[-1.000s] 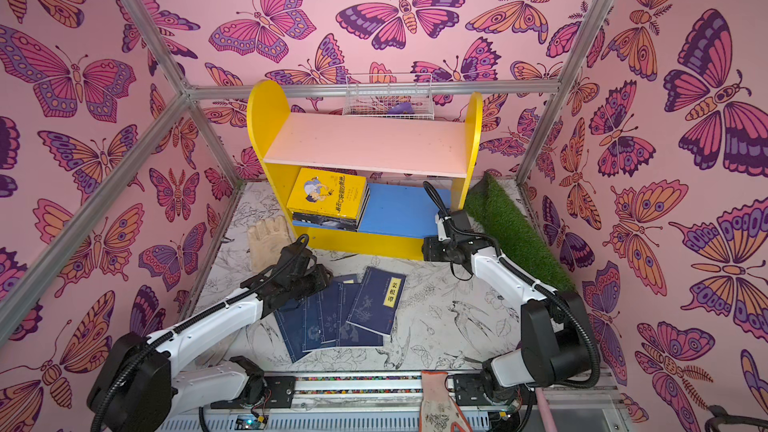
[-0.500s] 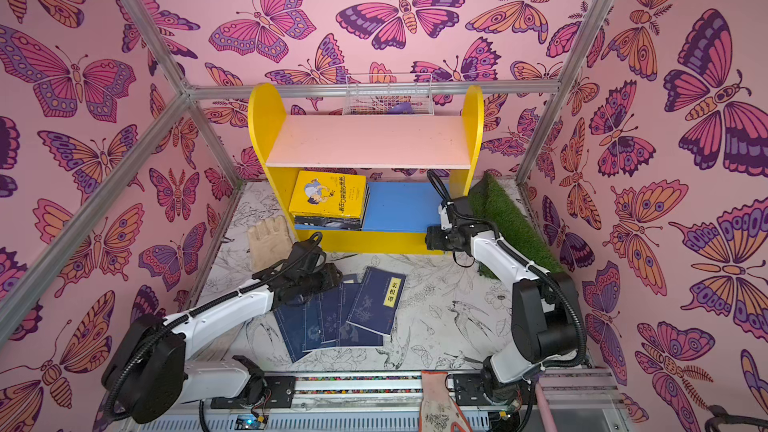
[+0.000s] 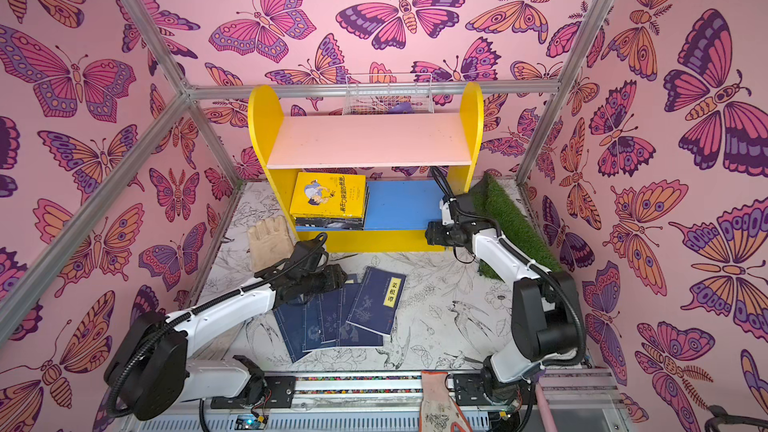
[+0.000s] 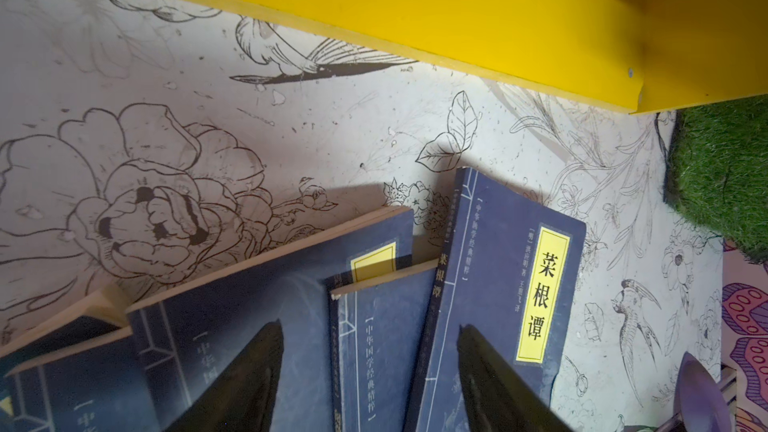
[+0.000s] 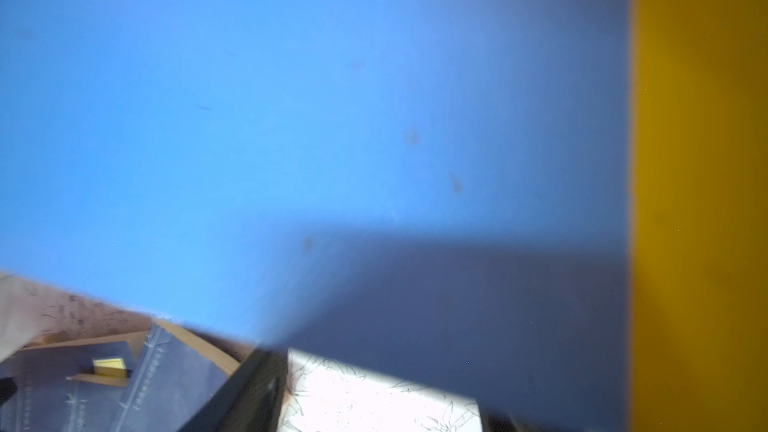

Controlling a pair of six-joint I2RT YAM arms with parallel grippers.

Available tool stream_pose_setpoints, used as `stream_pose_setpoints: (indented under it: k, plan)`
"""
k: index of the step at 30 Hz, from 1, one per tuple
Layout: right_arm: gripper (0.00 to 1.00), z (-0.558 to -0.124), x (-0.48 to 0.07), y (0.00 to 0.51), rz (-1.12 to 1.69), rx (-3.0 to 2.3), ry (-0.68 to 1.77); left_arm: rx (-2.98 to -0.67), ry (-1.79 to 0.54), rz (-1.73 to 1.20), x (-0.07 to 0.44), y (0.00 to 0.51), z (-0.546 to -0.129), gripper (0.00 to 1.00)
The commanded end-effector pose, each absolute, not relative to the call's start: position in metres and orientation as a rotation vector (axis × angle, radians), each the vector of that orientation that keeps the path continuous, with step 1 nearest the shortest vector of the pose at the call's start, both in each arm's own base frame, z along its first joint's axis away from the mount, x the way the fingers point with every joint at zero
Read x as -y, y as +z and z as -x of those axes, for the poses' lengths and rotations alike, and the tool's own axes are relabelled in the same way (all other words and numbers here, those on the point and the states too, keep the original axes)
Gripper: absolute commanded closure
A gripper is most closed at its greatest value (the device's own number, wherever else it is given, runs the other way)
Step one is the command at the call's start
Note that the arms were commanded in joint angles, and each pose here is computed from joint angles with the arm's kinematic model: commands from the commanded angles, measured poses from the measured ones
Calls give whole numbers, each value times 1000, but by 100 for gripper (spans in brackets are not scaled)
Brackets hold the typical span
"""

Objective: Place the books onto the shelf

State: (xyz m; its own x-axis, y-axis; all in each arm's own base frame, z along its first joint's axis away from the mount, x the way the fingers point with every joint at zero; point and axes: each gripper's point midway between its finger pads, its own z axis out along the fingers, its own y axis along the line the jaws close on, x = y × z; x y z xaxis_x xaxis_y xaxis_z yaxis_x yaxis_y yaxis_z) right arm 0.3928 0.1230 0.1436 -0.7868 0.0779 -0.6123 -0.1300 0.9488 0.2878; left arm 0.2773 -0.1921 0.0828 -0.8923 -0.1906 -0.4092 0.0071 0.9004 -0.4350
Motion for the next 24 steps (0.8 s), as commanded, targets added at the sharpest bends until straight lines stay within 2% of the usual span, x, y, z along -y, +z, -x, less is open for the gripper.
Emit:
stream_pose_setpoints:
  k: [1,4,10,16,18,24]
  plan:
    - [30,-384,-135,195,74,-2232,426,-2653,-585,60,192,79,-264,30]
    - [30,-356,-139,199,94,-2209,369,-2677,-571,29,191,73,-258,28]
    - [30,-303,-164,165,151,-2306,509,-2726,-603,-69,201,67,-248,28]
    - [28,-232,-210,102,552,-2504,597,-2803,-610,-235,218,59,-230,27]
    - [28,-214,-224,83,663,-2588,699,-2841,-598,-306,225,52,-223,26]
    - [28,-208,-241,50,707,-2717,788,-2927,-548,-399,235,35,-212,26]
